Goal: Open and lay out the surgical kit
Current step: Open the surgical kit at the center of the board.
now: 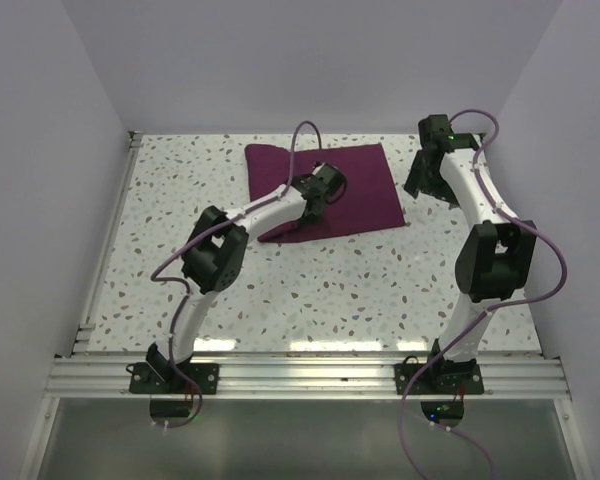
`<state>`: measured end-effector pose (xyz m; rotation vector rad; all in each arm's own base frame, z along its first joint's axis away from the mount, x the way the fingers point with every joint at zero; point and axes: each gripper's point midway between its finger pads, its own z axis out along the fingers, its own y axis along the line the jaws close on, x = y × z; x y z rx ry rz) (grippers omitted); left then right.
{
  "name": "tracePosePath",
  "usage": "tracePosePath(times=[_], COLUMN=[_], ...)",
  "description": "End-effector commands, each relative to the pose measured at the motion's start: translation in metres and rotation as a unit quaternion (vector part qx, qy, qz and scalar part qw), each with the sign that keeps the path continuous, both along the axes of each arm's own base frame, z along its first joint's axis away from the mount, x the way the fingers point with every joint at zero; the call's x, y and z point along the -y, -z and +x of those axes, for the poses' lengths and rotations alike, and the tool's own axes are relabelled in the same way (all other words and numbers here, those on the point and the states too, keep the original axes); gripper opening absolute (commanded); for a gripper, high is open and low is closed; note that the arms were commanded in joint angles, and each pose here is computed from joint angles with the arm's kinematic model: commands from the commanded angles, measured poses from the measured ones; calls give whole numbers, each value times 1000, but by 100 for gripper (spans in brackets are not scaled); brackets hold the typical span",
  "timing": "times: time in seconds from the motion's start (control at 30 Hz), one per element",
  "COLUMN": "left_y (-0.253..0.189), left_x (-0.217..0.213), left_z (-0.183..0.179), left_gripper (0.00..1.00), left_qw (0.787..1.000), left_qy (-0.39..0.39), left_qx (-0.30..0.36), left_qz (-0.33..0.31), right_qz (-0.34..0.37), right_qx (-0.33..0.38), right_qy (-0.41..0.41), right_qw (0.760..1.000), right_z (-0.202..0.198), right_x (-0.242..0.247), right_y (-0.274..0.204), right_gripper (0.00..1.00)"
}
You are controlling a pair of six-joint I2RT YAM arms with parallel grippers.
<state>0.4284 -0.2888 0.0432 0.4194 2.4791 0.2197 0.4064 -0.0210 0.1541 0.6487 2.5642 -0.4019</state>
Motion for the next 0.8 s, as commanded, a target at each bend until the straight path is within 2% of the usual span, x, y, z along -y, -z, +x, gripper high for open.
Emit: tracePosePath(times=[0.0,0.1,0.13,0.17,0.23,0.3,0.33,0.4,0.43,0.47,0.53,0.6,0.63,0.67,0.7,0.73,0.77], left_y=[-29,-52,-72,-73,-105,-101,-124,-109,-124,-107,-113,-99,-97,-94,-92,-91,-89], left_x=[12,1,-11,-23,-60,-110,-131,-180,-195,-211,-233,-247,-253,-257,-260,-262,-265], left_z=[19,23,28,25,29,20,13,-6,-15,-30,-38,-51,-56,-60,-62,-63,-64], left_gripper=[0,0,0,0,0,0,0,0,0,0,1,24,26,34,71,98,100], left_qw=[999,998,995,994,986,979,970,959,951,950,942,941,937,935,935,936,935], left_qy=[-3,-27,-51,-65,-119,-175,-208,-261,-280,-291,-312,-323,-334,-340,-343,-340,-344], left_qx=[38,46,60,58,88,83,107,98,116,99,113,96,97,94,91,88,85], left_qz=[-21,-43,-62,-61,-76,-59,-71,-49,-64,-50,-60,-45,-39,-30,-29,-26,-22], right_qz=[15,24,34,42,71,94,115,133,142,159,175,199,207,215,227,233,238], right_qx=[28,32,34,38,49,58,70,82,87,104,125,135,144,154,157,162,171], right_qy=[-12,-17,-20,-24,-40,-58,-71,-85,-92,-102,-107,-119,-120,-124,-127,-126,-129], right_qw=[999,999,999,998,995,992,988,984,982,976,971,963,960,957,953,950,947], right_z=[2,7,9,13,21,29,37,48,53,62,78,88,98,106,111,121,129], right_x=[-6,-9,-13,-17,-29,-40,-49,-58,-63,-71,-78,-89,-93,-98,-102,-106,-110], right_y=[-25,-26,-27,-26,-26,-27,-29,-31,-31,-37,-40,-40,-36,-38,-38,-31,-33], right_gripper=[92,91,90,90,89,89,89,90,90,90,91,91,91,92,92,93,93])
